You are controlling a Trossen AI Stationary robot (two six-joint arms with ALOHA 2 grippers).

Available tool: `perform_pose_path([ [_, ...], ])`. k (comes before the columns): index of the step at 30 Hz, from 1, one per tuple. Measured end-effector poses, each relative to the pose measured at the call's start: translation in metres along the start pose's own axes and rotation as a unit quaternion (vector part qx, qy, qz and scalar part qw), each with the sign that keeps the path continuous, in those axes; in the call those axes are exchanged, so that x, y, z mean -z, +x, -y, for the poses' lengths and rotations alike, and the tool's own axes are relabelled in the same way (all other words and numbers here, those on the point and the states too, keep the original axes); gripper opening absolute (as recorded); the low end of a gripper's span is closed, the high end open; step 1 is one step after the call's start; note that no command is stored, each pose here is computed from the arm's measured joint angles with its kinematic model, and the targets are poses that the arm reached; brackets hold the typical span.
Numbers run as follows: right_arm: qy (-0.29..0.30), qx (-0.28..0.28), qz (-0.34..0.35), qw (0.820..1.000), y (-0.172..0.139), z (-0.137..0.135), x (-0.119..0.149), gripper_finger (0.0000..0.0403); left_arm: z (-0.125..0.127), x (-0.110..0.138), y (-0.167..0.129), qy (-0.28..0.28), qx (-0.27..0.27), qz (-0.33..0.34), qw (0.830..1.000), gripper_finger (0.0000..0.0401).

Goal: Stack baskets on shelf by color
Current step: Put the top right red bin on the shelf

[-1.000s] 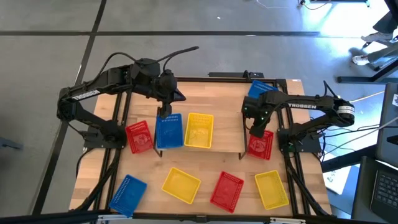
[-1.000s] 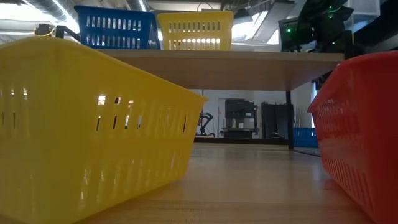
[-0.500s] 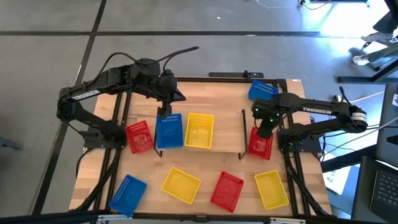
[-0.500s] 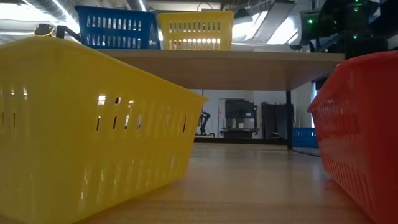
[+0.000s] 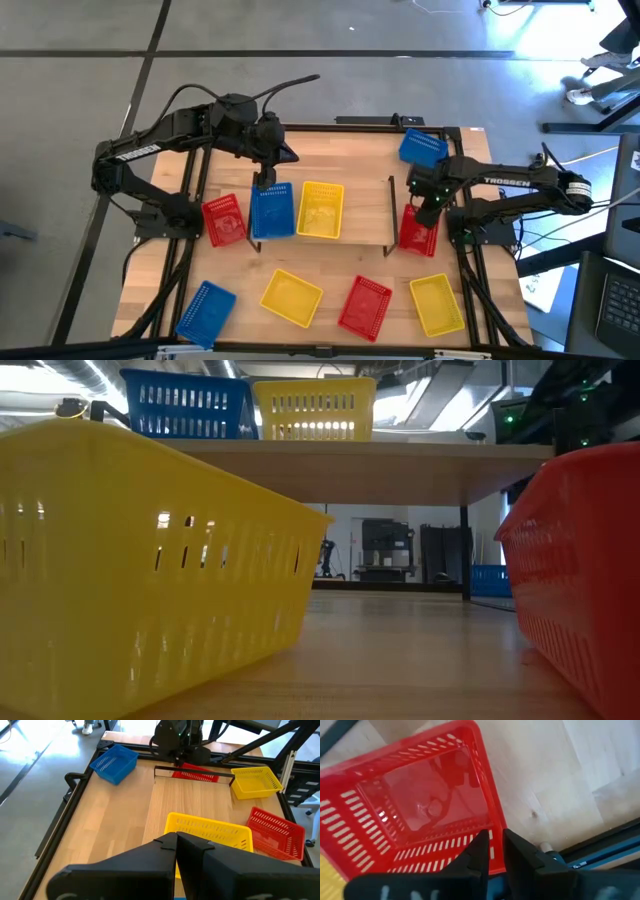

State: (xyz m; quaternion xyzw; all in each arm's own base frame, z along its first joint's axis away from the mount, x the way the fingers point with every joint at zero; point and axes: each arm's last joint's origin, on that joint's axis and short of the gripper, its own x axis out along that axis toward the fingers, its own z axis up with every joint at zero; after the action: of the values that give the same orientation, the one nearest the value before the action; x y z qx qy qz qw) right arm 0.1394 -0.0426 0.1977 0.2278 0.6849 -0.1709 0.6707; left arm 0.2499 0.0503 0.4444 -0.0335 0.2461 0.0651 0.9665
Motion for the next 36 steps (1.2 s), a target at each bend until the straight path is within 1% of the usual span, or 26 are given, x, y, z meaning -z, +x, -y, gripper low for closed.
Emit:
perform_pose_path([
  [5,-0.014,0.017,0.002,1.0,0.003,0.001,0.001,0.0052,0.0,0.0,0.0,0.0,0.0,0.0,1.0,0.0],
  [14,-0.017,0.016,0.009,1.0,0.003,0.001,-0.001,0.0052,0.0,0.0,0.0,0.0,0.0,0.001,1.0,0.0],
  [17,-0.016,0.015,0.013,1.0,0.012,0.002,0.0,0.0052,0.0,0.0,0.0,0.0,0.0,0.001,1.0,0.0],
  [20,-0.007,0.008,-0.005,1.0,0.016,0.002,0.001,0.0052,0.0,0.0,0.0,0.0,0.0,0.001,1.0,0.0],
  [23,0.016,0.006,-0.004,1.0,0.018,0.001,-0.001,0.0052,0.0,0.0,0.0,0.0,0.0,0.001,1.0,0.0],
  [25,0.036,0.001,0.009,0.999,0.019,0.0,-0.005,0.0051,0.0,0.0,0.0,0.001,0.0,0.001,1.0,0.0],
  [27,0.035,-0.003,0.02,0.999,0.02,-0.001,-0.009,0.0052,0.0,0.0,0.0,0.001,0.0,0.001,1.0,0.0],
  [31,0.035,-0.005,0.016,0.999,0.025,-0.001,-0.013,0.0051,0.0,0.0,0.0,0.001,0.0,0.001,1.0,0.0],
  [34,0.037,-0.002,0.005,0.999,0.029,-0.002,-0.014,0.004,0.0,0.0,0.0,0.001,0.0,0.001,1.0,0.0],
  [36,0.037,-0.002,0.003,0.999,0.029,-0.002,-0.015,0.0015,0.0,0.0,0.0,0.001,0.0,0.001,1.0,0.0],
])
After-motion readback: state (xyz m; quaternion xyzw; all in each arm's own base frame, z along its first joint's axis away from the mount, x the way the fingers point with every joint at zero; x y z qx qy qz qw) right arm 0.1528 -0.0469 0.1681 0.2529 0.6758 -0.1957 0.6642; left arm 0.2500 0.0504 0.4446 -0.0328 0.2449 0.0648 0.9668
